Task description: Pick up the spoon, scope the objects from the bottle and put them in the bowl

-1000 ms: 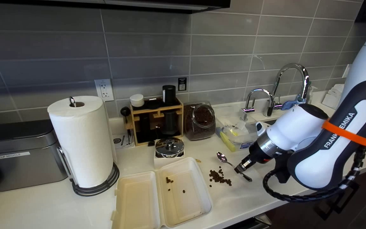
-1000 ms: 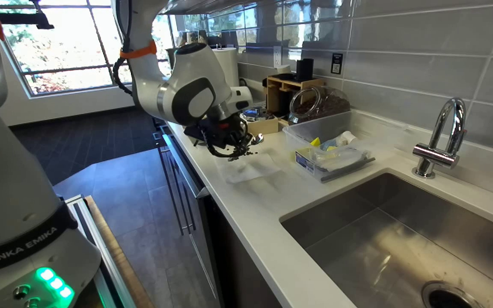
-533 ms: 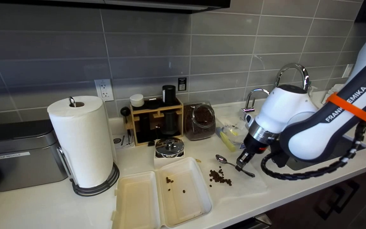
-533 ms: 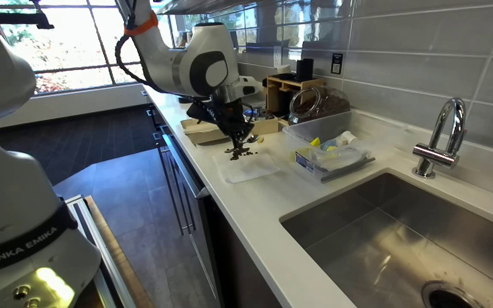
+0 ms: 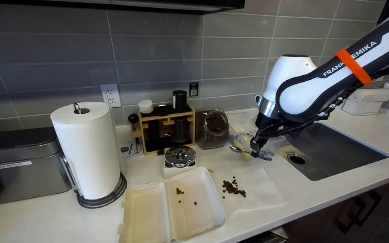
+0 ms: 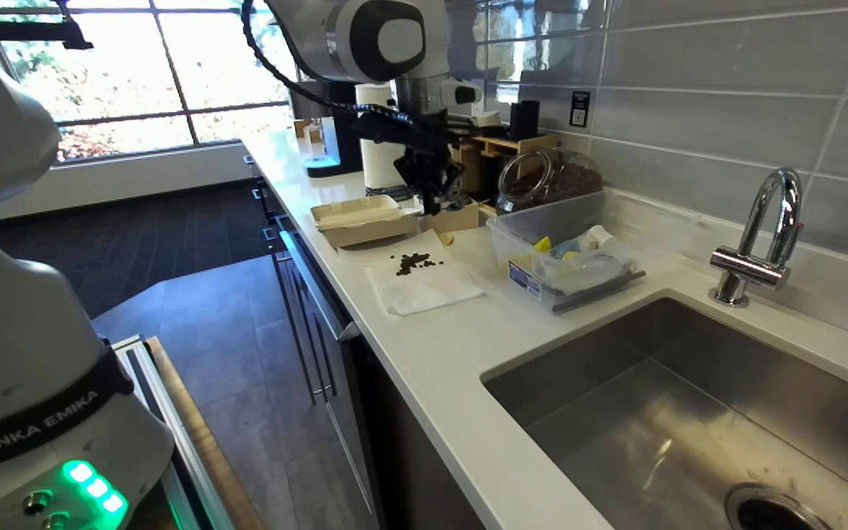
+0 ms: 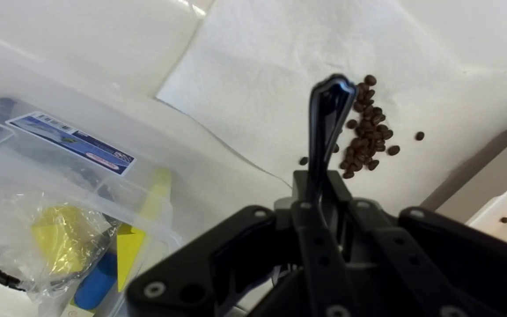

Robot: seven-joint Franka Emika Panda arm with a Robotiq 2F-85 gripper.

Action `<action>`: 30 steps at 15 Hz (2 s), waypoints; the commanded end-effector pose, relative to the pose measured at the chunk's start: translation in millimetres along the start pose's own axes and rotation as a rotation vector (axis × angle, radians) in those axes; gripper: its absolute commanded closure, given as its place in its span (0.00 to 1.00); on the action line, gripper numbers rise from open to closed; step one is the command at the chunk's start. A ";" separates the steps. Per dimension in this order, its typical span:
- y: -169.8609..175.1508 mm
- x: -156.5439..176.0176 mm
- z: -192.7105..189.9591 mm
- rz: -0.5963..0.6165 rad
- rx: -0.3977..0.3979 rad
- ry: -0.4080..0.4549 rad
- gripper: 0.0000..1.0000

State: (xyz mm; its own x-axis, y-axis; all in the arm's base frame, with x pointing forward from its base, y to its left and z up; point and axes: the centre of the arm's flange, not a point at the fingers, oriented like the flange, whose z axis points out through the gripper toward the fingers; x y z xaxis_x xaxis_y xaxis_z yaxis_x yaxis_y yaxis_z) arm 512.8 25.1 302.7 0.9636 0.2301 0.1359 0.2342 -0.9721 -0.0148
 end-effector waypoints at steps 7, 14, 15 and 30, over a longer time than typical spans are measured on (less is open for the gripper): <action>23.0 31.9 -17.0 -0.022 -0.076 0.017 0.97; 45.2 77.3 -27.5 -0.086 -0.136 0.048 0.97; 45.0 84.0 -23.5 -0.098 -0.140 0.045 0.97; 66.9 149.6 -10.2 0.035 -0.026 0.018 0.97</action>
State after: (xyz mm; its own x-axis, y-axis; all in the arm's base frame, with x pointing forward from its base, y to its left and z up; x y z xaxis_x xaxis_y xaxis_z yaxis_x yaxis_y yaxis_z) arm 651.7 -2.3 329.5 0.9507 0.2394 0.1971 0.2327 -0.9709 0.0569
